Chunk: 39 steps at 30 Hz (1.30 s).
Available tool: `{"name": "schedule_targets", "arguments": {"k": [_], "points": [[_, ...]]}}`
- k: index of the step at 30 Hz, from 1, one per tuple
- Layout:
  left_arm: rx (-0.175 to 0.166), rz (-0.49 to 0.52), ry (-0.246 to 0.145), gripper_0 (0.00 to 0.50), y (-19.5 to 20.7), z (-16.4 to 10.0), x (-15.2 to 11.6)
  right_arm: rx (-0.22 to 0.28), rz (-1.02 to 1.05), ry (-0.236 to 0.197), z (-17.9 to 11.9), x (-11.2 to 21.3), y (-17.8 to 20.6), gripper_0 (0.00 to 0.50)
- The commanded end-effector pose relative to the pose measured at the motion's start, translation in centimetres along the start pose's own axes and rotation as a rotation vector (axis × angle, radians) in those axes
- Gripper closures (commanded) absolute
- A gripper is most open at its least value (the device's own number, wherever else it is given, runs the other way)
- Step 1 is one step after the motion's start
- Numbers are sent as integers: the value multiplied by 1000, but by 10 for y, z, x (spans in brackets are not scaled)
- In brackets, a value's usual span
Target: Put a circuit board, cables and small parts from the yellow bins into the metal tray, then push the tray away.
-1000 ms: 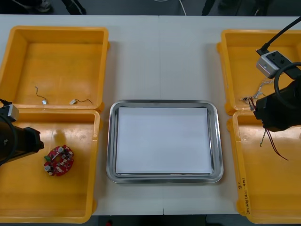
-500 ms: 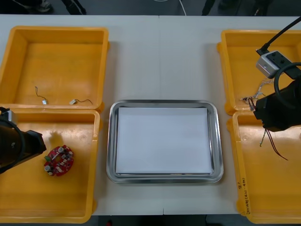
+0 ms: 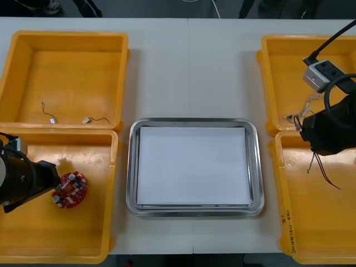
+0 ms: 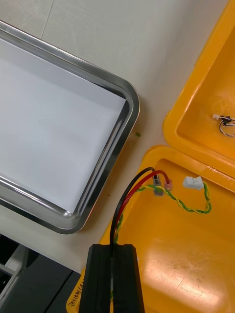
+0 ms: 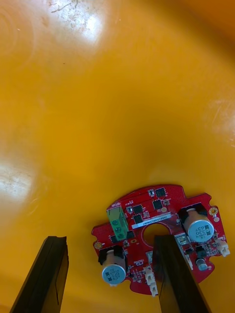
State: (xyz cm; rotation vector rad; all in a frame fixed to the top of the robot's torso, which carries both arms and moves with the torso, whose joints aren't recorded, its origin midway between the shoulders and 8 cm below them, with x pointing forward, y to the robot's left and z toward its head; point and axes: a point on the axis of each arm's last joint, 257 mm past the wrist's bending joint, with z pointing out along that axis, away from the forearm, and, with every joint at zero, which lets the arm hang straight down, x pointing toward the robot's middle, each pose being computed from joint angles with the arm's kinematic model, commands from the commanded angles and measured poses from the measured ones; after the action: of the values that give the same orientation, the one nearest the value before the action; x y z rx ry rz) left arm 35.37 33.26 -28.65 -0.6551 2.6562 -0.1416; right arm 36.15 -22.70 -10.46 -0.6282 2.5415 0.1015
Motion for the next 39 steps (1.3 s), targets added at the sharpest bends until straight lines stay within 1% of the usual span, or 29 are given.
{"name": "schedule_targets", "arguments": {"k": [1,4,5,15,21,22,23,24,25,26,27,28,34,39], "points": [[9,-90,19,0,-1,13,13,45,-74,-8,-9,-3,-5,500],[17,-88,10,0,-4,21,12,43,-74,-7,-9,-3,-4,500],[15,-89,6,0,-3,22,11,43,-75,-7,-9,-3,-4,500],[7,-86,24,0,0,31,18,42,-73,-15,-9,-5,-3,500],[5,-82,23,0,1,31,18,40,-68,-14,-8,-5,-3,500],[4,-83,24,43,1,31,19,39,-65,-16,-8,-5,-3,500],[4,-83,24,100,1,31,19,39,-65,-16,-8,-5,-3,500],[4,-83,27,206,2,32,19,39,-65,-17,-8,-5,-2,500],[3,-78,28,348,1,33,20,38,-65,-16,-7,-5,-2,500],[3,-77,29,398,1,33,20,38,-66,-18,-8,-6,-2,500],[4,-75,31,464,0,34,21,39,-65,-18,-8,-6,-2,500],[4,-72,30,500,0,35,22,36,-65,-17,-8,-5,-2,500],[15,-58,14,500,-5,38,21,34,-65,-15,-7,-5,-1,500],[15,-61,12,500,-4,37,20,29,-67,-13,-7,-4,0,500]]}}
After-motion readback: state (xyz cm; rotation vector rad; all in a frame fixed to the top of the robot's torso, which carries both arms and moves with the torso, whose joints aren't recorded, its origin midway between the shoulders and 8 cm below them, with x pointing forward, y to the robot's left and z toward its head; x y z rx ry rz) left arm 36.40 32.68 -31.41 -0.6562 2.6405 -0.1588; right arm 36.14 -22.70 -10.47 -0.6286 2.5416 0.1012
